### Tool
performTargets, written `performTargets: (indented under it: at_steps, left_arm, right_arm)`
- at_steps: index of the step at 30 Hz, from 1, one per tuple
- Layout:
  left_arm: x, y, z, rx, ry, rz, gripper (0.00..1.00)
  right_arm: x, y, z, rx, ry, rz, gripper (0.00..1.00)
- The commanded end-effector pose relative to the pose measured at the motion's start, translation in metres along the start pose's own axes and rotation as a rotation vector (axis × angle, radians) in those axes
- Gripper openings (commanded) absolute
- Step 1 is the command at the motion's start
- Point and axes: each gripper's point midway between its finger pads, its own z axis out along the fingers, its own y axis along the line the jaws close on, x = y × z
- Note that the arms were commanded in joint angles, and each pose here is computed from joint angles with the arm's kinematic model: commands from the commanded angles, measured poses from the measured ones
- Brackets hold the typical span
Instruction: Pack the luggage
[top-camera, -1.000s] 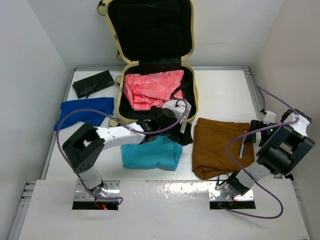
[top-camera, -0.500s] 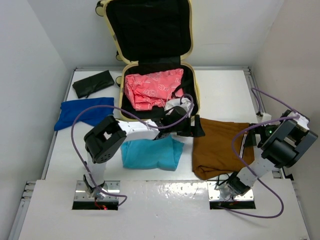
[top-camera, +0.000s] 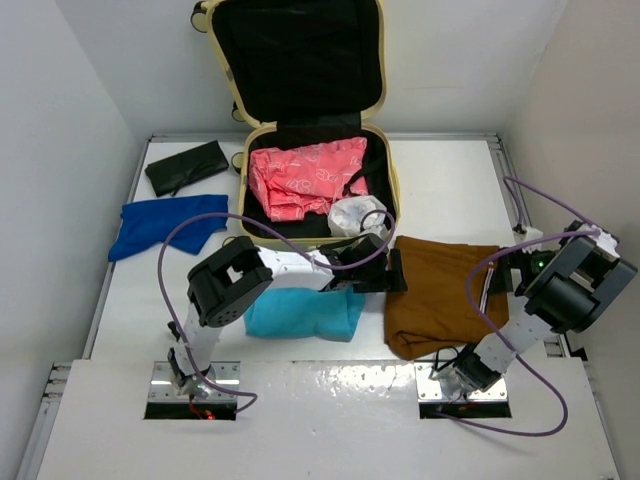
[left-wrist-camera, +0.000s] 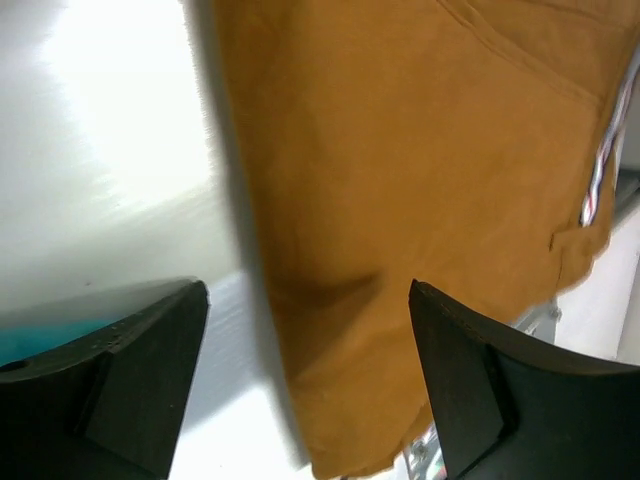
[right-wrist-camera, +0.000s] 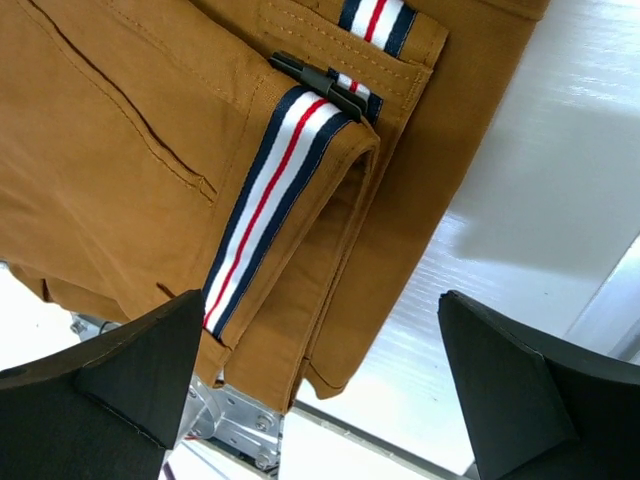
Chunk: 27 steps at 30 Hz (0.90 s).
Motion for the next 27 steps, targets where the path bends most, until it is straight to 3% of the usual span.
performTargets:
  at_steps: [1, 13, 23, 24, 25, 27]
  left_arm:
    - [0.018, 0.018, 0.002, -0.101, 0.009, -0.035, 0.87]
    - [0.054, 0.022, 0.032, -0.094, 0.115, -0.056, 0.83]
    - [0.060, 0.024, 0.036, -0.085, 0.135, -0.068, 0.78]
    - [0.060, 0.023, 0.036, -0.085, 0.135, -0.068, 0.76]
    - [0.060, 0.020, 0.036, -0.071, 0.141, -0.069, 0.73]
    - [0.063, 0.026, 0.039, -0.080, 0.148, -0.058, 0.61]
  right_arm:
    - [-0.011, 0.002, 0.000, -0.013, -0.027, -0.021, 0.99]
    - [-0.006, 0.022, 0.022, -0.061, 0.045, 0.000, 0.98]
    - [0.010, 0.026, 0.040, -0.086, 0.104, 0.125, 0.97]
    - [0.012, 0.025, 0.041, -0.095, 0.107, 0.136, 0.95]
    - [0.011, 0.026, 0.042, -0.105, 0.105, 0.134, 0.82]
    - [0.008, 0.029, 0.039, -0.113, 0.097, 0.131, 0.69]
